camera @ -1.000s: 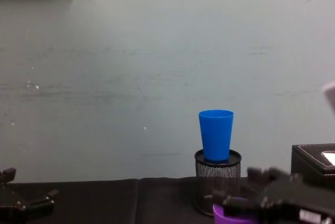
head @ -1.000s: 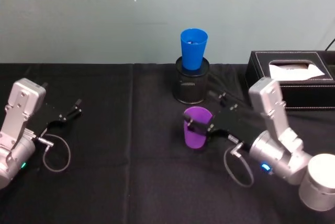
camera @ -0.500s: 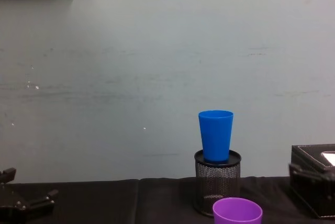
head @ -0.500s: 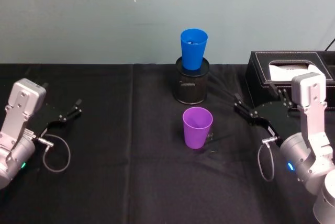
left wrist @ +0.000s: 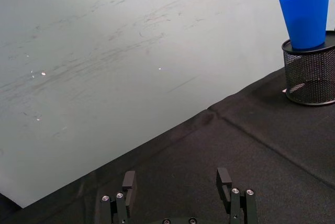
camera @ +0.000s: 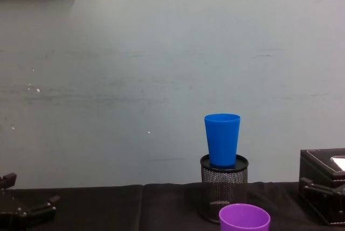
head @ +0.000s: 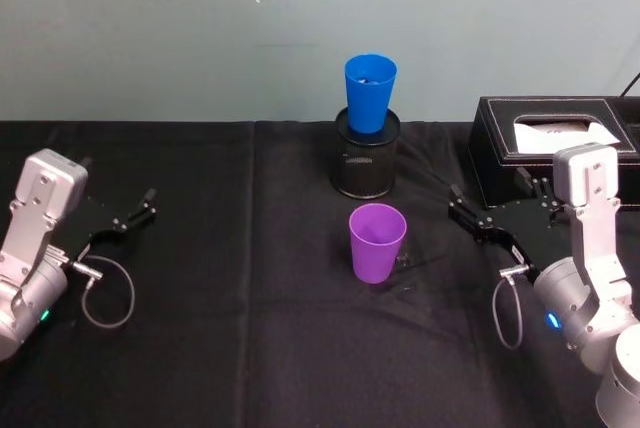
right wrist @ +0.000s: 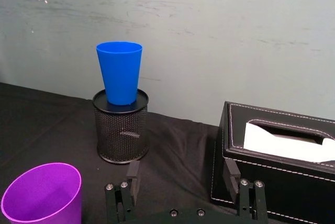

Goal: Pick up one cup with a gripper and tap it against the other cup.

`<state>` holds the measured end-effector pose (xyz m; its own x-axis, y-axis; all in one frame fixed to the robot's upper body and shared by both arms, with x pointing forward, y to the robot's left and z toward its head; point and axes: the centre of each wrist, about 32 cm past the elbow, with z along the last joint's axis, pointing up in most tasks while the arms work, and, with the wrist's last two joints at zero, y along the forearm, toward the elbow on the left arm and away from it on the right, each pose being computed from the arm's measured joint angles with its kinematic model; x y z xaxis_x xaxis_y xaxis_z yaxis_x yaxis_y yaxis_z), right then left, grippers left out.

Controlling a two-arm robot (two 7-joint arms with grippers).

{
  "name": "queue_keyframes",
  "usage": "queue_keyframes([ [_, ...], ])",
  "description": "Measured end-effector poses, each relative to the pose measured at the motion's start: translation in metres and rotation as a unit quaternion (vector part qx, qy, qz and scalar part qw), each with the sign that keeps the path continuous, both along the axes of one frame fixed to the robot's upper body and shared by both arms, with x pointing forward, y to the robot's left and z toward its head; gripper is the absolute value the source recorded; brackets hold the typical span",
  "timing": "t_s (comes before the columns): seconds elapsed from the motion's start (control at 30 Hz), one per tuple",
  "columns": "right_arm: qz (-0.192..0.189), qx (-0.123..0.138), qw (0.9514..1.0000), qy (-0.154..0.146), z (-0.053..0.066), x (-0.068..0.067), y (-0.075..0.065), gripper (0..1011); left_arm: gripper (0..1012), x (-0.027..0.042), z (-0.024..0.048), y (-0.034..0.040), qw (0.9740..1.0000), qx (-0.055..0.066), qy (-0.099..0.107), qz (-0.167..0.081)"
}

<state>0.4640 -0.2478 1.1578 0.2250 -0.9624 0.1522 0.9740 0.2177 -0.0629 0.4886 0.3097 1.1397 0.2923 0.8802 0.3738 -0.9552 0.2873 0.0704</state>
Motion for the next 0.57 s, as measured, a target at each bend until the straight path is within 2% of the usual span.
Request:
queue_keyframes([
  [0.57,0.003,0.001,1.0,-0.003,0.0011,0.0001,0.0002,1004,1000,0.0,0.0,0.0,1.0,0.0,0.0,0.0],
])
